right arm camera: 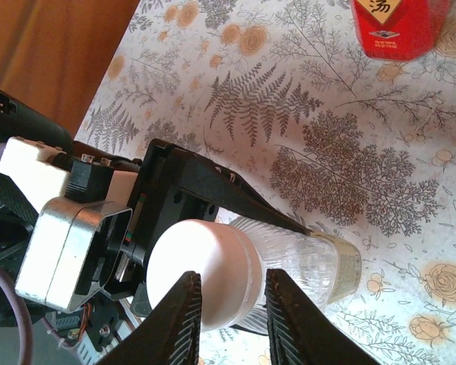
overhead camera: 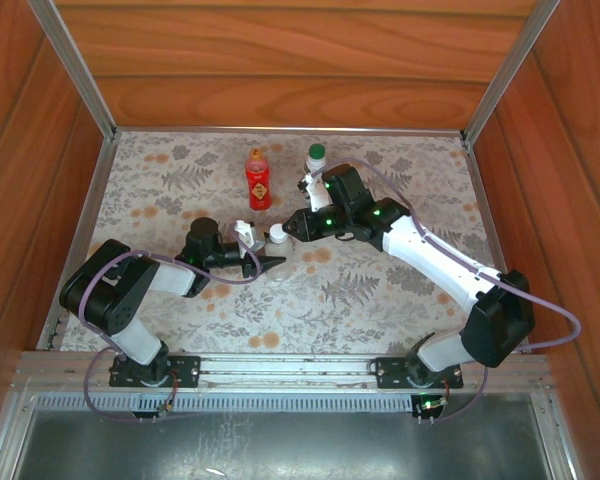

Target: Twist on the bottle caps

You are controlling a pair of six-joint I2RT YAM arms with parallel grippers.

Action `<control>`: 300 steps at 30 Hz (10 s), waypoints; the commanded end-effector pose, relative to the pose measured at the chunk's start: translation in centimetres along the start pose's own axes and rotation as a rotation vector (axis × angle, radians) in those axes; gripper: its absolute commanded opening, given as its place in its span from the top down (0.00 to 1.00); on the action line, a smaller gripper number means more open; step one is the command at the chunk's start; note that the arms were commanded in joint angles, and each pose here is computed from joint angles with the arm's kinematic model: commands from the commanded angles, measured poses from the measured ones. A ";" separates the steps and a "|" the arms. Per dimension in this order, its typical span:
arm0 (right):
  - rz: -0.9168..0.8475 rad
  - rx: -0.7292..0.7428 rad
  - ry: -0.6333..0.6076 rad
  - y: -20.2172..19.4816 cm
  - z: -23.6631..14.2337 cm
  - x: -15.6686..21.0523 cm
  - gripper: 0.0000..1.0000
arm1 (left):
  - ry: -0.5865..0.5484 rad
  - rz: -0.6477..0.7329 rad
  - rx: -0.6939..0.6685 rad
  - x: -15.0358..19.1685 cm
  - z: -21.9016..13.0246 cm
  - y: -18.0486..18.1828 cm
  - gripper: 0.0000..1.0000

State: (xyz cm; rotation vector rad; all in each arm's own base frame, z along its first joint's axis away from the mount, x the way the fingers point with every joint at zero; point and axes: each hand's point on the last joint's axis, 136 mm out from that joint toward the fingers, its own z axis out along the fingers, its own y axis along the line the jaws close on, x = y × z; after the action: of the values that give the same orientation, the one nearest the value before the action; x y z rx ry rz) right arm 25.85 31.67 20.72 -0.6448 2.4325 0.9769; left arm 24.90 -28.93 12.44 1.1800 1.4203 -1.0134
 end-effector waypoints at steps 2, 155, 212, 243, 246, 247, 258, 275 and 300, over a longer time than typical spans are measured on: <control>0.118 0.267 0.301 -6.9 1.0 8.9 0.76 | 0.058 -0.112 0.069 2.0 0.0 -1.7 0.51; -0.453 -0.188 -0.070 3.7 -1.5 4.3 0.27 | -0.020 -0.062 0.128 -2.2 -0.5 -3.0 0.54; -0.060 0.369 0.472 3.2 0.1 1.5 0.53 | 0.019 -0.059 0.051 -0.5 -0.2 -1.7 0.54; -0.788 -0.308 0.508 6.3 -1.5 3.4 0.60 | -0.009 -0.102 0.169 -1.4 -0.8 -3.7 0.54; -0.801 -0.326 0.494 6.4 -1.7 2.9 0.60 | -0.009 -0.102 0.170 -1.4 -0.9 -3.8 0.53; -0.804 -0.338 0.496 6.5 -1.7 2.9 0.60 | -0.009 -0.103 0.169 -1.3 -0.9 -3.8 0.54; -0.788 -0.336 0.514 5.9 -1.4 3.2 0.47 | -0.006 -0.105 0.163 -1.2 -0.9 -3.7 0.53; -0.406 0.051 0.081 5.0 -3.8 -1.3 0.12 | -0.005 -0.101 0.154 -1.1 -0.8 -3.4 0.54; -0.074 0.101 0.320 0.9 0.1 3.3 0.66 | -0.005 -0.074 0.150 -1.0 -0.9 -3.5 0.54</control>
State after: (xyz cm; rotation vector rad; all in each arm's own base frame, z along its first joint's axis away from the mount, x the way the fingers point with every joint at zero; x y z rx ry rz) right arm 23.94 32.59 21.15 -0.9238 2.5701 0.7842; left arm 21.35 -28.86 12.89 1.2232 1.4684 -1.2087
